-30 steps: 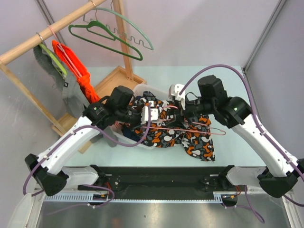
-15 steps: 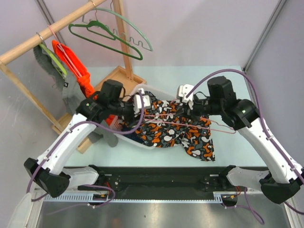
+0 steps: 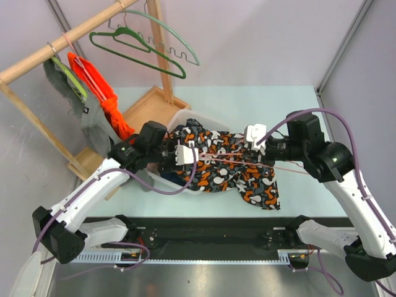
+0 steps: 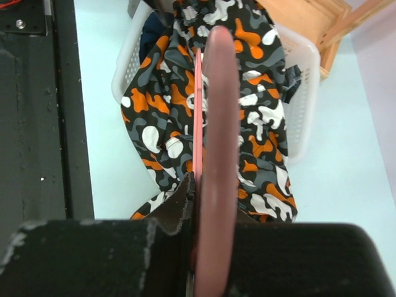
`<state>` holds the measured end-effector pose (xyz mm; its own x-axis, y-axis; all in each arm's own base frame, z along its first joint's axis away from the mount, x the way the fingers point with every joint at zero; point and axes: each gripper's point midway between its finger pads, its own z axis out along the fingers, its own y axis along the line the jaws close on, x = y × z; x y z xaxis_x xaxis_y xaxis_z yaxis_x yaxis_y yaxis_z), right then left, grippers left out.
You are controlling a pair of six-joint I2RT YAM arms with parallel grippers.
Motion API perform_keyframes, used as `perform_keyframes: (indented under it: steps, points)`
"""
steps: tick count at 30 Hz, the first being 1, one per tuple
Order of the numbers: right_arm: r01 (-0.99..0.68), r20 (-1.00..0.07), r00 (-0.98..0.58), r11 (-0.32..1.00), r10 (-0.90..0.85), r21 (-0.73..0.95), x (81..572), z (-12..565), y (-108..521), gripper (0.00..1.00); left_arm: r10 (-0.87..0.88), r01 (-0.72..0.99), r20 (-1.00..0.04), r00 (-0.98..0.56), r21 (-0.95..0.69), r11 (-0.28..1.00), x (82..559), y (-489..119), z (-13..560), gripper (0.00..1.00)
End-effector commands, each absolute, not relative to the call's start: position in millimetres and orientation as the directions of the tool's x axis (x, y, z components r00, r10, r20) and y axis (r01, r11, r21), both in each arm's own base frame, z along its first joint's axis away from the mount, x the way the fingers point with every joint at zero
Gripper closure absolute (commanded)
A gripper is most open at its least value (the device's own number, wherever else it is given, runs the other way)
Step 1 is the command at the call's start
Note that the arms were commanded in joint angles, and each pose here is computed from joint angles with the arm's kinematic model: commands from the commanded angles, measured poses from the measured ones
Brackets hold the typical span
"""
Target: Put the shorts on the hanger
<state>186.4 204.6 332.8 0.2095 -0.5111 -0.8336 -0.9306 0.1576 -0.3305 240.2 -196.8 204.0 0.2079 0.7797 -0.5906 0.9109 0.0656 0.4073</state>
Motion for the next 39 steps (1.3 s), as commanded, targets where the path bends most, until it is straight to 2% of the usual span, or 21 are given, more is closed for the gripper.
perform_keyframes:
  steps: [1,5,6,8,9,13,21,30,39]
  points:
    - [-0.92,-0.824,0.27,0.121,-0.498,-0.374,187.7,332.8,214.5,1.0,0.817,0.845,-0.517,0.256,0.53,0.071,265.7,-194.5,207.9,0.38]
    - [-0.913,-0.818,0.292,0.11,-0.495,-0.393,189.4,327.0,221.7,1.0,0.837,0.84,-0.484,0.255,0.54,0.056,270.3,-192.1,201.2,0.53]
    - [-0.906,-0.817,0.306,0.113,-0.49,-0.407,192.4,328.7,224.2,1.0,0.844,0.841,-0.476,0.249,0.538,0.055,271.6,-190.7,199.8,0.62]
    - [-0.903,-0.813,0.305,0.122,-0.495,-0.413,195.9,325.9,226.4,1.0,0.842,0.839,-0.476,0.254,0.541,0.052,271.8,-191.7,202.8,0.71]
    - [-0.898,-0.813,0.315,0.124,-0.49,-0.423,197.5,327.5,228.9,1.0,0.843,0.836,-0.475,0.253,0.546,0.056,273.1,-191.0,204.7,0.8]
    - [-0.885,-0.807,0.332,0.134,-0.489,-0.446,203.0,325.3,234.9,1.0,0.833,0.831,-0.494,0.251,0.551,0.077,276.0,-194.3,215.4,0.99]
    - [-0.859,-0.793,0.392,0.123,-0.466,-0.497,206.7,329.3,256.5,1.0,0.778,0.843,-0.6,0.186,0.504,0.188,283.6,-208.3,257.3,1.0]
    - [-0.782,-0.789,0.391,0.281,-0.474,-0.556,241.8,340.7,259.2,1.0,0.761,0.839,-0.619,0.195,0.507,0.198,285.4,-211.5,276.5,1.0]
    - [-0.799,-0.799,0.43,0.237,-0.42,-0.554,245.3,334.5,281.5,1.0,0.721,0.86,-0.671,0.17,0.459,0.224,290.9,-228.2,296.1,1.0]
